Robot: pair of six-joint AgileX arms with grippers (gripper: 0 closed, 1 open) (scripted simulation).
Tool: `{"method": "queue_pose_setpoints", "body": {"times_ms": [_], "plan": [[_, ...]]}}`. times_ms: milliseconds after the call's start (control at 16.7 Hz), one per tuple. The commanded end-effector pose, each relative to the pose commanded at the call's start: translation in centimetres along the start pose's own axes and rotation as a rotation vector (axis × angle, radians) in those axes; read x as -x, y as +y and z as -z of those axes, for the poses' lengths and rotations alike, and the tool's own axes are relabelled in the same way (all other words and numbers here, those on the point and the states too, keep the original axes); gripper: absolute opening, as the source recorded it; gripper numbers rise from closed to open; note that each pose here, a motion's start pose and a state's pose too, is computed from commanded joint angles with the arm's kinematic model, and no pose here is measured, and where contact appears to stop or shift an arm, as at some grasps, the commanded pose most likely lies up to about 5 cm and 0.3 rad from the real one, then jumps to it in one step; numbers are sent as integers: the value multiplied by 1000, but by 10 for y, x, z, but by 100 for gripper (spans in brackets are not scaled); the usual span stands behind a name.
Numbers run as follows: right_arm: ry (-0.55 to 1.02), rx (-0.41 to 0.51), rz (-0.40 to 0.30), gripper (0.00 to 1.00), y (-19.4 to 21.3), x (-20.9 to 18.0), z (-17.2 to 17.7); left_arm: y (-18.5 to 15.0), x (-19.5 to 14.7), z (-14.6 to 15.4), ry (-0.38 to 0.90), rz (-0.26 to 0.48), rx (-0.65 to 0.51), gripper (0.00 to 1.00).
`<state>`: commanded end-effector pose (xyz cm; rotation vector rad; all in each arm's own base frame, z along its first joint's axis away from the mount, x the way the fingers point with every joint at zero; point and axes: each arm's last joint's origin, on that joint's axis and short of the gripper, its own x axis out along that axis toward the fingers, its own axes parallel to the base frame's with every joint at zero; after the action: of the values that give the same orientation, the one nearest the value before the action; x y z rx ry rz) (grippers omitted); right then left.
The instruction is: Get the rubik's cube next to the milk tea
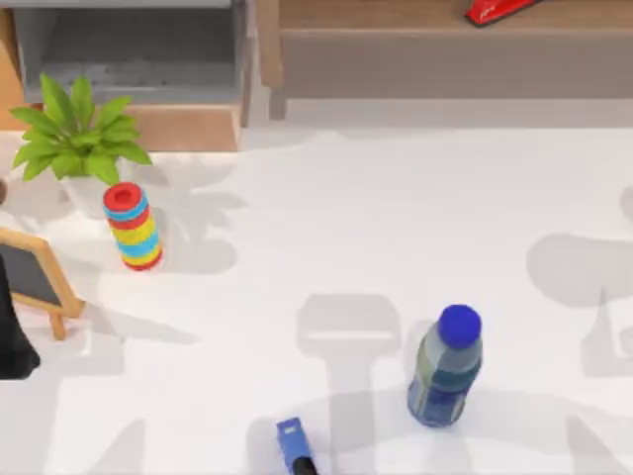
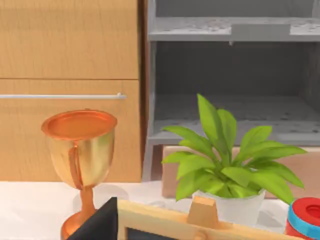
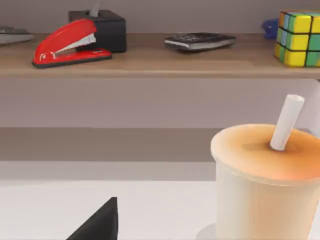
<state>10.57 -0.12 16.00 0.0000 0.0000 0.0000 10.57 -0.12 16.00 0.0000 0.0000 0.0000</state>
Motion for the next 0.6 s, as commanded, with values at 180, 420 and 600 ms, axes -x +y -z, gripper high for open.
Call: {"method": "queue_pose_setpoints", "body": {"times_ms": [180, 420, 600], "plan": [[-5, 0, 0, 100, 0, 0, -2, 0, 0, 0, 0, 0, 0, 100], [-56, 4, 4, 100, -3, -6, -33, 0, 0, 0, 0, 0, 0, 100], [-90, 11, 8, 100, -9, -24, -68, 0, 0, 0, 0, 0, 0, 100]]}}
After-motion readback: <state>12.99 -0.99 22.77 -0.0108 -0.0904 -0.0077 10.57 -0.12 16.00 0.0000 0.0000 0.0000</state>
